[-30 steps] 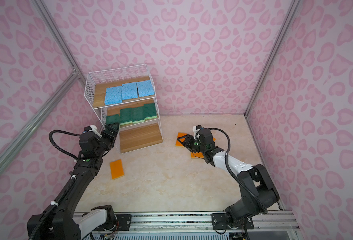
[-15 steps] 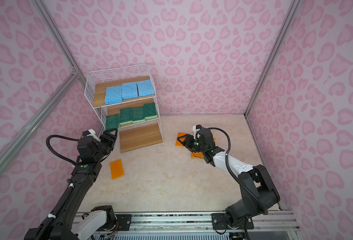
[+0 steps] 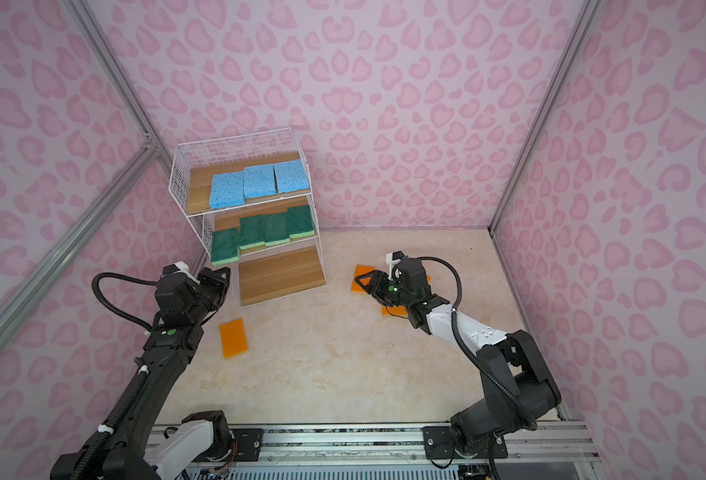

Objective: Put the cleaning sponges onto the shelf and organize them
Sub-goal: 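Release the green sponge and press it into line on the middle shelf, then withdraw the left gripper and lower it toward an orange sponge on the table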

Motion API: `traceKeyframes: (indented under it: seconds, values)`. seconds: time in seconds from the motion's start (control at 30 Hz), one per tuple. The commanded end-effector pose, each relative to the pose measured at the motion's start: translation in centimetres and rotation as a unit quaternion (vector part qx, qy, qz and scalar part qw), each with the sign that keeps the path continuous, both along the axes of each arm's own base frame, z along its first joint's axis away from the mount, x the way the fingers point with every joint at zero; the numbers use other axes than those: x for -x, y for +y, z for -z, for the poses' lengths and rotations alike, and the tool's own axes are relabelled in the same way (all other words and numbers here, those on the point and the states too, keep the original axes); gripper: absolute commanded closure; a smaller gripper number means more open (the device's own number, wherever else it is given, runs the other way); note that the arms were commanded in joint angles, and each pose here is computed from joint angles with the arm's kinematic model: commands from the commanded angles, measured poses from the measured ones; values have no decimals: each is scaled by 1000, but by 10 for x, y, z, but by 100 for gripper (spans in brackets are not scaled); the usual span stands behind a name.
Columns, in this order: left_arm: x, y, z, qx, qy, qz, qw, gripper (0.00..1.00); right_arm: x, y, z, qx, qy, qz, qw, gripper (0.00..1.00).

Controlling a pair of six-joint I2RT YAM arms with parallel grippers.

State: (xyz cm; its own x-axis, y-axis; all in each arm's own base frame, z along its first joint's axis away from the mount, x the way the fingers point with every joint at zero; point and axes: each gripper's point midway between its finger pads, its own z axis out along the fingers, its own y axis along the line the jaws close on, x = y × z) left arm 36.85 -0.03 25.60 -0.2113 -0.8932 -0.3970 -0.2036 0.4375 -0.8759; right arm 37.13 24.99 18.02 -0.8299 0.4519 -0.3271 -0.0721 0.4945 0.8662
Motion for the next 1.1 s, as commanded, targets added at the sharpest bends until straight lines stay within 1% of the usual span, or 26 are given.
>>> traceKeyframes:
  seconds: [0.0, 0.1, 0.17, 0.3, 0.5, 0.67, 0.77, 0.8, 0.87, 0.9, 0.93, 0.97, 1.03, 1.07]
  values:
    - [-7, 3, -14, -5, -19, -4, 1000, 97, 0, -1, 4, 4, -2, -2, 1000, 43]
    - [-13, 5, -21, -20, -25, -6, 999, 97, -1, -1, 6, 5, -1, -3, 1000, 43]
    - [-19, 8, -19, -28, -19, -9, 999, 97, -2, -1, 8, 5, 1, -3, 1000, 43]
    - [-29, 10, -16, -24, -14, -7, 1000, 97, -3, 0, 10, 4, 4, -4, 1000, 43]
    - [-38, 13, -22, -29, -20, -10, 999, 97, -5, -3, 11, 9, 5, -3, 1000, 43]
    - [-44, 14, -30, -31, -26, -9, 999, 97, -6, -3, 11, 9, 5, -3, 1000, 43]
    - [-41, 11, -32, -29, -31, -2, 999, 96, -6, -3, 11, 11, 4, -3, 1000, 43]
    - [-39, 10, -32, -29, -31, 0, 999, 92, -6, -3, 11, 12, 3, -2, 1000, 43]
    - [-33, 8, -29, -34, -31, 5, 999, 72, -6, -4, 10, 13, 2, -2, 1000, 43]
    - [-29, 7, -28, -34, -29, 6, 999, 65, -6, -4, 11, 14, 2, -2, 1000, 42]
    - [-25, 6, -25, -35, -27, 7, 999, 54, -6, -4, 10, 14, 1, -2, 1000, 42]
    - [-20, 6, -22, -34, -25, 9, 999, 47, -5, -4, 10, 14, 2, -3, 1000, 42]
    - [-10, 3, -14, -34, -19, 12, 999, 39, -3, -2, 10, 16, 2, -5, 1000, 42]
    - [-5, 2, -10, -33, -15, 16, 999, 37, -2, -2, 10, 17, 1, -6, 1000, 42]
